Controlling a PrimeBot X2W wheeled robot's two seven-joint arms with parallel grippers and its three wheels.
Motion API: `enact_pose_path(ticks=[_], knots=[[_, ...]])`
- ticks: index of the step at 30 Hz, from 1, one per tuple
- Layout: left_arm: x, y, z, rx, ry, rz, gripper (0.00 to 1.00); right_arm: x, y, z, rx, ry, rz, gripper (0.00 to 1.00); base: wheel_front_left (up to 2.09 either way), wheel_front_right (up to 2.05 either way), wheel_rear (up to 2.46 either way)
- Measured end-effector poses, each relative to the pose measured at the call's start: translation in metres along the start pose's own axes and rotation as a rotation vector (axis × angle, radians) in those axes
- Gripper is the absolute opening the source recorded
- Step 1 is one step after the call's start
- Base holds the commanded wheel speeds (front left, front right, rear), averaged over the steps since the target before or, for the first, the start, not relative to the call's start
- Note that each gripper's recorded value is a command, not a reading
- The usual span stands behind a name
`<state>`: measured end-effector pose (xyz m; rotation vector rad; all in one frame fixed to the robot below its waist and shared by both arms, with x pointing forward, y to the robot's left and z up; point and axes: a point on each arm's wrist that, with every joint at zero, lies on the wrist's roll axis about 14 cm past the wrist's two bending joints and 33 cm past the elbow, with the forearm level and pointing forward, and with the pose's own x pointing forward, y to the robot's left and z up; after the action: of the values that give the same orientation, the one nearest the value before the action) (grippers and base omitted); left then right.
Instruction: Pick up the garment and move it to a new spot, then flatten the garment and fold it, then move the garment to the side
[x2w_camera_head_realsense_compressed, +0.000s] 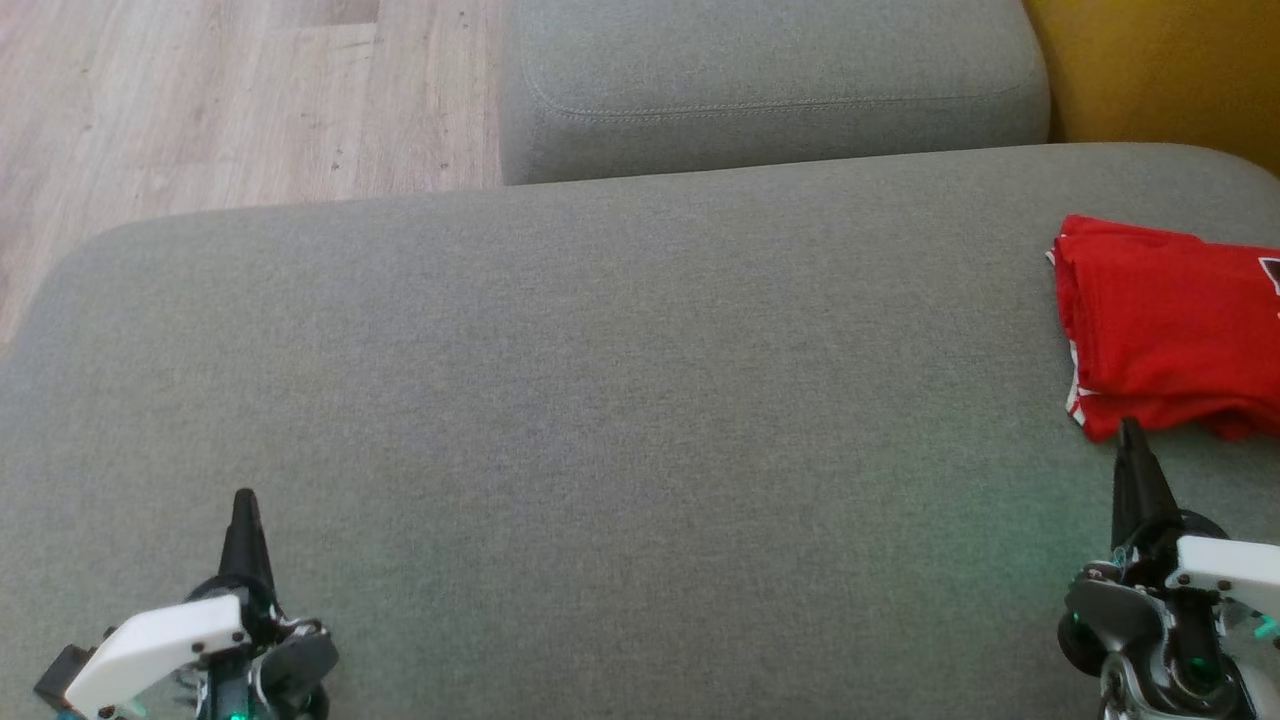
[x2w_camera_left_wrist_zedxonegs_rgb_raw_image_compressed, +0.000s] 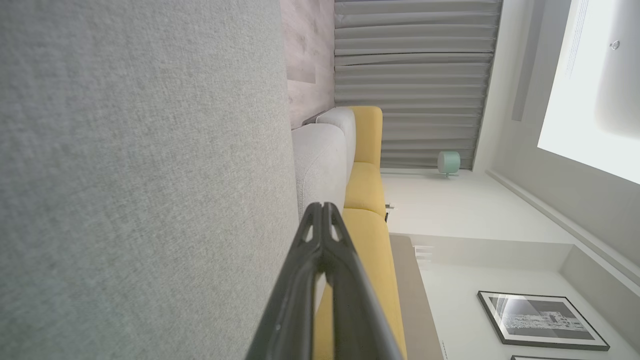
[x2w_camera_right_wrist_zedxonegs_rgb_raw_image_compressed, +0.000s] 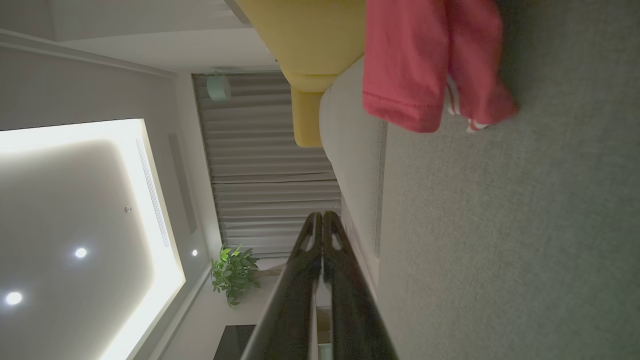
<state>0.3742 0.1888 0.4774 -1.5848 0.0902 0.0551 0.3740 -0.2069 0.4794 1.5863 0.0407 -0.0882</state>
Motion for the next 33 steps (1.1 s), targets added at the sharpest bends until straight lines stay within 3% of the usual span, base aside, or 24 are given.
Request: enact_pose_path(ticks=[33], knots=[[-0.0001, 0.0000, 0.0004, -0.002, 0.000, 0.000, 0.00, -0.0002, -0.0003, 0.0011, -0.003, -0.005, -0.001, 0.00, 0.00, 0.00, 0.00]])
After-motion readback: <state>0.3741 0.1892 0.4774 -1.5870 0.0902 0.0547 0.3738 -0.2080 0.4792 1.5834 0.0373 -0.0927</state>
